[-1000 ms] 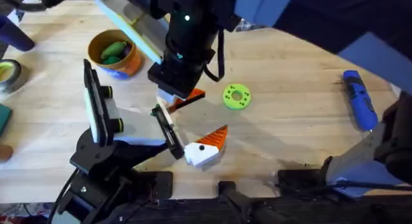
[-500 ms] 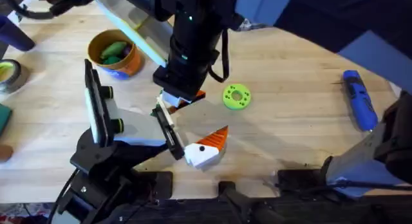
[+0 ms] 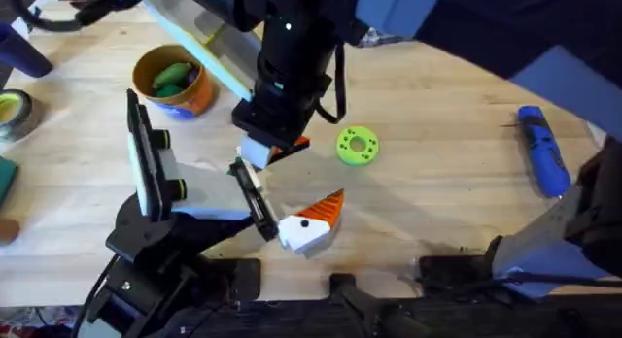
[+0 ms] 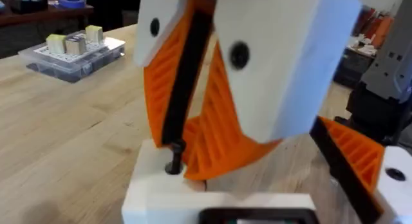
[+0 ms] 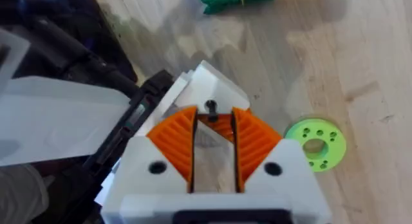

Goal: Pick up the gripper from the table and insert it into the empty holder that is missing its gripper. Then pick up a screw, insert it into the mounting hole, and use the screwdriver to tighten it. Finally, clean up the table by picking up the vegetable and placing it into the bucket.

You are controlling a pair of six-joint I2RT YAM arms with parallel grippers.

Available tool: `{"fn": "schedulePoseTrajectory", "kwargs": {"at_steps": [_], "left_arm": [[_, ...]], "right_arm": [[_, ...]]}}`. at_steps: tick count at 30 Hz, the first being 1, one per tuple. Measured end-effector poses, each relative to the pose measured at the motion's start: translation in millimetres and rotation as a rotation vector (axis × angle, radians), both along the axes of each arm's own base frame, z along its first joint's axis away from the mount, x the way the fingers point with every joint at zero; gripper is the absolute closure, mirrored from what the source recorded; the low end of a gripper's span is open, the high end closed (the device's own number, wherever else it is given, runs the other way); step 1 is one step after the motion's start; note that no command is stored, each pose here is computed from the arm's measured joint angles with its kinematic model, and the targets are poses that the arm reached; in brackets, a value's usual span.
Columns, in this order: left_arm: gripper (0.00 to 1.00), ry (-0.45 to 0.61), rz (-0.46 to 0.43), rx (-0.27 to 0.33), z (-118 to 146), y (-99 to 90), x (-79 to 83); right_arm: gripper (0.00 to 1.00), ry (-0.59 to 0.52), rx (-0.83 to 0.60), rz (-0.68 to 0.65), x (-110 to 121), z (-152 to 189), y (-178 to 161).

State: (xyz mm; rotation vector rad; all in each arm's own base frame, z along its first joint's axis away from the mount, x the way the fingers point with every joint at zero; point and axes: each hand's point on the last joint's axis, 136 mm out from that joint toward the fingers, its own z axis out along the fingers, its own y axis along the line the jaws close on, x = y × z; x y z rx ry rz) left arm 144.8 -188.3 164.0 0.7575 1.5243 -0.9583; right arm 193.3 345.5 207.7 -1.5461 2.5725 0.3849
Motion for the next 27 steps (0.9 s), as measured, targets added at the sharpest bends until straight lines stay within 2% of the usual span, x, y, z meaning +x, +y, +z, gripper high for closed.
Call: {"fn": "schedulePoseTrajectory", "kwargs": {"at_steps": [2,5,7,8,9,10,22,27], "left_arm": [[0.014,0.000,0.000,0.000,0,0.0,0.0],[0.014,-0.004,0.000,0.001,0,0.0,0.0],[0.014,-0.005,0.000,0.001,0,0.0,0.0],[0.014,-0.005,0.001,0.001,0,0.1,0.2],[0.015,-0.006,0.002,0.001,0,0.2,0.3],[0.015,-0.005,0.001,0.001,0,0.2,0.2],[0.014,-0.008,0.000,0.003,0,0.0,0.0],[0.014,-0.008,0.000,0.003,0,0.0,0.0]], "right_arm": [[0.643,0.001,0.000,-0.003,0,0,0],[0.379,-0.001,-0.003,-0.009,1,0,0],[0.266,-0.007,-0.009,-0.018,3,0,-3],[0.134,-0.015,-0.015,-0.026,6,0,-5],[0.047,-0.021,-0.019,-0.033,10,0,-7],[0.016,-0.025,-0.015,-0.039,13,2,-8],[0.007,-0.064,0.056,-0.142,40,30,-26],[0.006,-0.076,0.071,-0.151,42,37,-29]]}}
